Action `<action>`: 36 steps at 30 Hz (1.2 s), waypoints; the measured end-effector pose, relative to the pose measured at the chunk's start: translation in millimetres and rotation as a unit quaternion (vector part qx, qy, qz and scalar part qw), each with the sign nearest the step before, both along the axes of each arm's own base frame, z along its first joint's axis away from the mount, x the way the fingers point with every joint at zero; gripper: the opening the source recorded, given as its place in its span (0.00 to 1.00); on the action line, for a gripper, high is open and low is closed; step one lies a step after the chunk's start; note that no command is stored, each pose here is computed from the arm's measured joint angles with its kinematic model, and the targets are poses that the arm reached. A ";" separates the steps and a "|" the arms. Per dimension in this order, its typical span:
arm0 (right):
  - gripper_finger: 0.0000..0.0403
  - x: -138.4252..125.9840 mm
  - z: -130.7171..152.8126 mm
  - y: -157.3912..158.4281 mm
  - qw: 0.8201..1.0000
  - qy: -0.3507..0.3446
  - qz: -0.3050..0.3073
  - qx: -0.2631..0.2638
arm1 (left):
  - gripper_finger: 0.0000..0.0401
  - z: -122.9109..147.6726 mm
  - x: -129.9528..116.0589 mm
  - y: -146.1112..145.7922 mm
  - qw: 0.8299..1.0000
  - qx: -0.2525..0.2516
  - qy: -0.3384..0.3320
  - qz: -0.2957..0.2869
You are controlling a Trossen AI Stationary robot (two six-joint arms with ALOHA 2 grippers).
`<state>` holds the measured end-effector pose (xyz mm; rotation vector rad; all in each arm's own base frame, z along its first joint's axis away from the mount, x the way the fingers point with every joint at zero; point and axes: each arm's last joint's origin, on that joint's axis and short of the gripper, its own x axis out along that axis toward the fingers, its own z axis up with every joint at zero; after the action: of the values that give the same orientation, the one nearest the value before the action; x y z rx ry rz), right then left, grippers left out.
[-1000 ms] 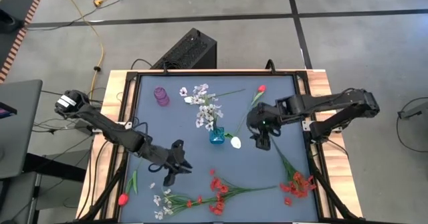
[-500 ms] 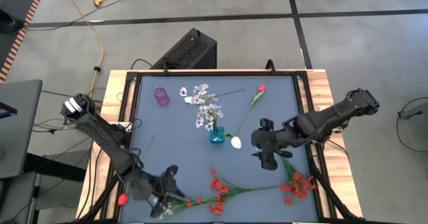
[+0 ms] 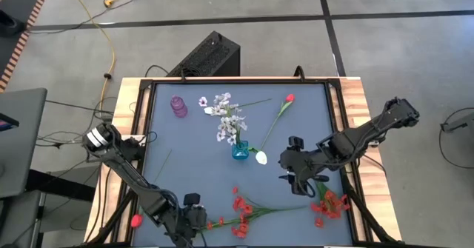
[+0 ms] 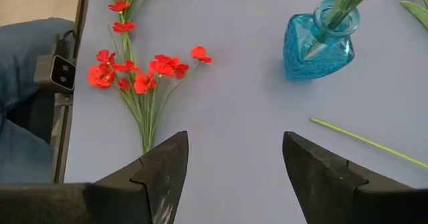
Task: Sort flowers into vase by color
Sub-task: Put the white flowers into the blue vase
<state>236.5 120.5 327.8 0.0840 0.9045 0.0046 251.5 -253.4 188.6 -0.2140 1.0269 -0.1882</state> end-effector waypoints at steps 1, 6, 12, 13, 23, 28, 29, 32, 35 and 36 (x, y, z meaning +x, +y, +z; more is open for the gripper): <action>0.67 -0.3 0.0 0.7 1.000 0.000 0.001 0.000 | 0.39 -1.3 0.0 0.7 1.000 -0.003 0.009 0.004; 0.67 -2.1 0.2 3.8 1.000 -0.005 0.002 -0.009 | 0.51 -6.3 -2.4 6.6 0.999 0.014 0.043 0.022; 0.67 -3.4 0.4 6.0 1.000 -0.011 0.002 -0.020 | 0.56 -5.9 -1.8 6.3 0.999 0.012 0.040 0.024; 0.67 -3.4 0.4 5.9 1.000 -0.011 0.002 -0.021 | 0.56 -6.1 -1.9 6.4 0.999 0.012 0.040 0.025; 0.67 -6.4 0.5 11.5 1.000 -0.013 0.013 -0.024 | 0.56 -19.4 -6.9 6.2 0.999 -0.002 0.020 0.047; 0.67 -8.2 0.6 14.7 0.999 -0.016 0.017 -0.028 | 0.56 -28.1 -12.2 9.3 0.999 0.011 0.026 0.044; 0.67 -8.2 0.7 14.6 0.999 -0.018 0.016 -0.030 | 0.56 -30.3 -13.8 10.0 0.998 0.010 0.032 0.045; 0.67 -8.9 0.7 15.8 0.999 -0.018 0.018 -0.030 | 0.56 -35.3 -13.6 9.1 0.999 -0.004 0.032 0.043; 0.67 -8.7 0.9 15.9 0.999 -0.019 0.018 -0.029 | 0.56 -46.7 -11.6 1.8 0.999 -0.013 0.023 0.027; 0.67 -8.6 1.0 15.9 0.999 -0.020 0.018 -0.029 | 0.56 -51.4 -10.2 -0.3 0.999 -0.012 0.027 0.022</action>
<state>227.9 136.4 328.8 0.0141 0.8654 0.0133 241.3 -253.7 137.3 -0.2648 1.0735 -0.1567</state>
